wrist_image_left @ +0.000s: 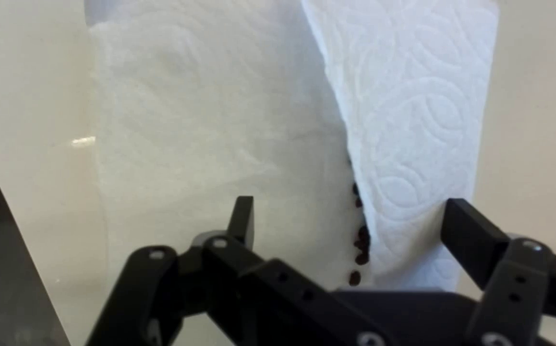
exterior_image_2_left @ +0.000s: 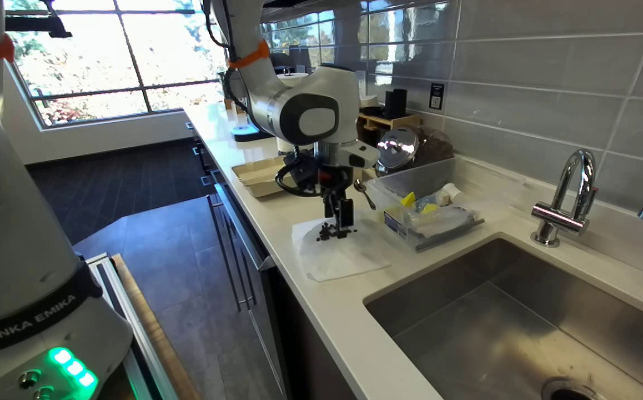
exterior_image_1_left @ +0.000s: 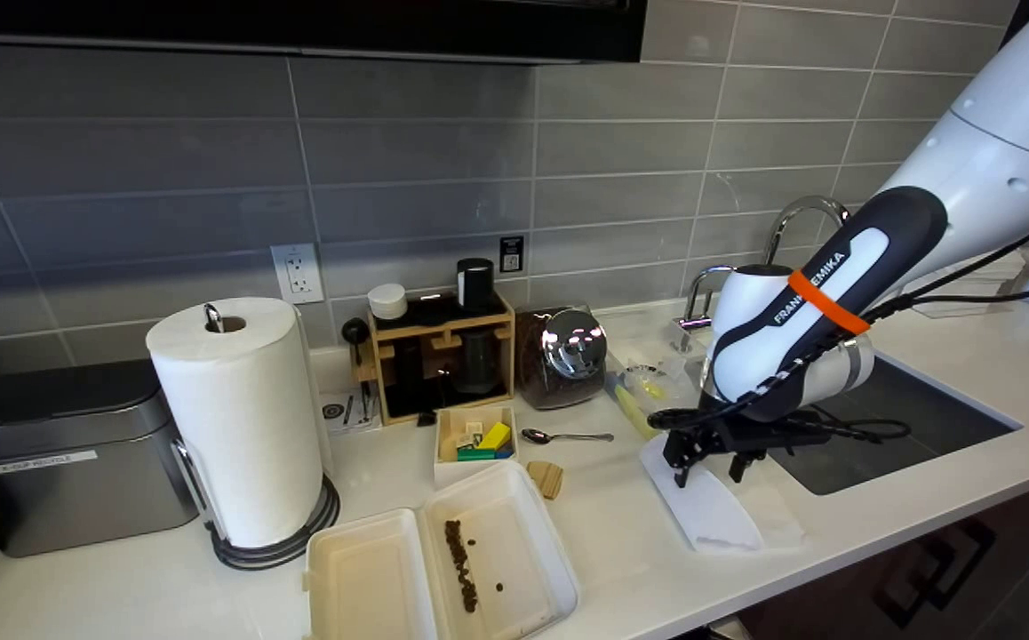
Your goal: Fold the serviette in half
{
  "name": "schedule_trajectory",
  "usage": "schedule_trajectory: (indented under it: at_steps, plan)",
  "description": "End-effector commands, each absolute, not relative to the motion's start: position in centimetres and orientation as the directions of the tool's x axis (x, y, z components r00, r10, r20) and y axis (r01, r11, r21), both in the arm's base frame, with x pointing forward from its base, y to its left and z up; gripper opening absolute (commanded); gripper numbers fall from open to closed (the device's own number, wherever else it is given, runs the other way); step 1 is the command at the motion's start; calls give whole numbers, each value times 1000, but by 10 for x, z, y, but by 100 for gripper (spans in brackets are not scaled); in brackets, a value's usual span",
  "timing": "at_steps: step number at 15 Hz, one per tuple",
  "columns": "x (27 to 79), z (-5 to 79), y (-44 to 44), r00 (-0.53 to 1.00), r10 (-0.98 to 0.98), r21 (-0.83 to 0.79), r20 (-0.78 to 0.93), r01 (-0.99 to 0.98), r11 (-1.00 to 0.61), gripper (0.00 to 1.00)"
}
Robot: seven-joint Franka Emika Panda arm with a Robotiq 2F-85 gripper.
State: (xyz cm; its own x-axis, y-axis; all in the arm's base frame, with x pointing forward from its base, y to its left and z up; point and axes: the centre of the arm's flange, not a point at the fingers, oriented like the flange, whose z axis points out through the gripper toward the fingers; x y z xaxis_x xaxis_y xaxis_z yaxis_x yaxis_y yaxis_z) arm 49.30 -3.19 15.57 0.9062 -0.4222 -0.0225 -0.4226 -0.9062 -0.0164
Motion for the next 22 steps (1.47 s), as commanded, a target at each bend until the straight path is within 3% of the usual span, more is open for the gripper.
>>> schedule_trajectory:
  at_steps: [1, 12, 22]
  plan:
    - [493, 157, -35, 902, -431, -19, -25, -431, -902, 100]
    - [492, 149, -36, 947, -313, -133, -71, -320, -938, 100]
    - [499, 142, 5, 960, -278, -26, -27, -279, -960, 100]
